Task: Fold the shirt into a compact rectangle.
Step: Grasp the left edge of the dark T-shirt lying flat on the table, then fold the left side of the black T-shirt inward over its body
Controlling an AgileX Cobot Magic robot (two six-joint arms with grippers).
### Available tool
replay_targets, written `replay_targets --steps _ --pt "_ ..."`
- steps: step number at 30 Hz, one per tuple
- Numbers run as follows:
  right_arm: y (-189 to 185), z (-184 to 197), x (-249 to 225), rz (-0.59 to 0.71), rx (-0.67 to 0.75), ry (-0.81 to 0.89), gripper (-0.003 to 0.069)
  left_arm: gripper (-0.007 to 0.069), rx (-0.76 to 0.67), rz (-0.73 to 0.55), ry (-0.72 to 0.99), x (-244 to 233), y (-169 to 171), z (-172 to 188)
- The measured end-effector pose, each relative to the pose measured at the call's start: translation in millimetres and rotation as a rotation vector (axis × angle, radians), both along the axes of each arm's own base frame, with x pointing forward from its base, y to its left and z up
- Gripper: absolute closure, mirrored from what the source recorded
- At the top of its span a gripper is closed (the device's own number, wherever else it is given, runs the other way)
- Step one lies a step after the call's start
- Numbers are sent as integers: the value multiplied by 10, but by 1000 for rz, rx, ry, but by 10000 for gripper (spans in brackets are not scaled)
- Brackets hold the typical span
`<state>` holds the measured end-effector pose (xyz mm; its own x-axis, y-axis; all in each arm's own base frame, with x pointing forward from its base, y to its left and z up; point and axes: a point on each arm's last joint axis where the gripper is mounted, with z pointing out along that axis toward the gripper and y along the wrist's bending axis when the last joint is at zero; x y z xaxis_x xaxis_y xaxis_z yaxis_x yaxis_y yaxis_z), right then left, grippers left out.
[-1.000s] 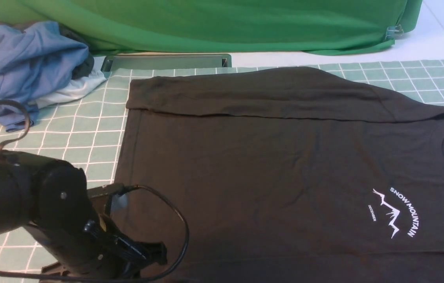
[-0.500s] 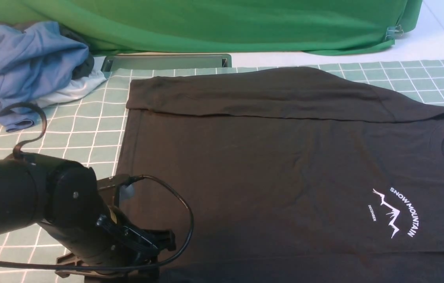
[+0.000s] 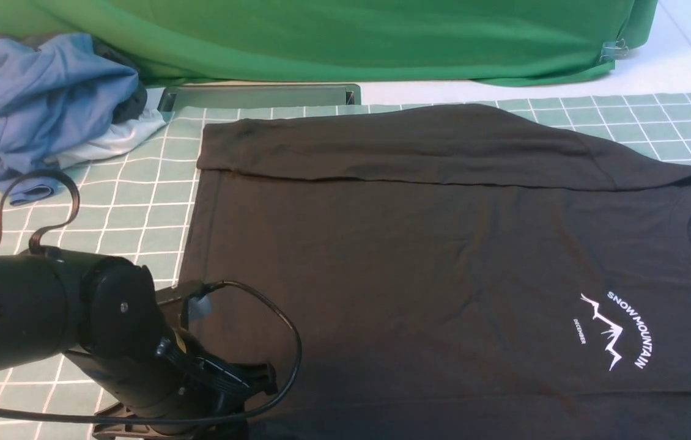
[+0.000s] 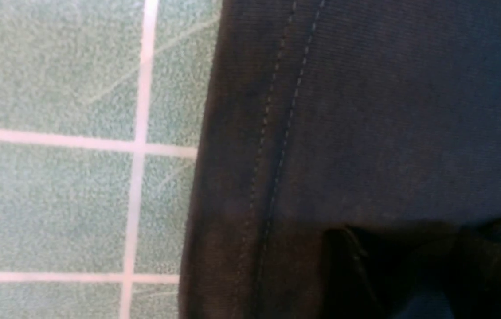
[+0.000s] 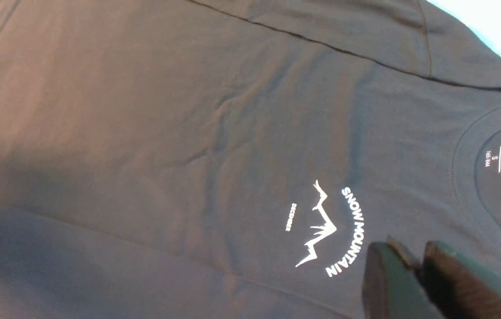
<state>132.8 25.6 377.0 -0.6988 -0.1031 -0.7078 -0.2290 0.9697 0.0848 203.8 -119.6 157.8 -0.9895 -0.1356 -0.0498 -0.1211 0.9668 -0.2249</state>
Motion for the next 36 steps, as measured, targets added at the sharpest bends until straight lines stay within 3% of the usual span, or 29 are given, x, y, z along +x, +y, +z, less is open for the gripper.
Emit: replay_targets --steps 4,6,14,26,30,36 --pt "0 1 1 0 0 -2 522 545 -8 5 -4 -9 0 2" --pt "0 0 0 0 0 0 516 590 -16 8 -19 -19 14 42" --pt "0 -5 -5 4 -4 7 497 595 -72 88 -106 38 220 480" --pt "-1 -5 -5 4 -5 6 480 594 -151 188 -386 667 365 1232" --pt "-1 -5 -5 4 -5 6 477 594 -140 208 -394 901 408 1206" --pt "-1 0 0 2 -4 -1 471 594 -100 198 -476 1354 402 869"
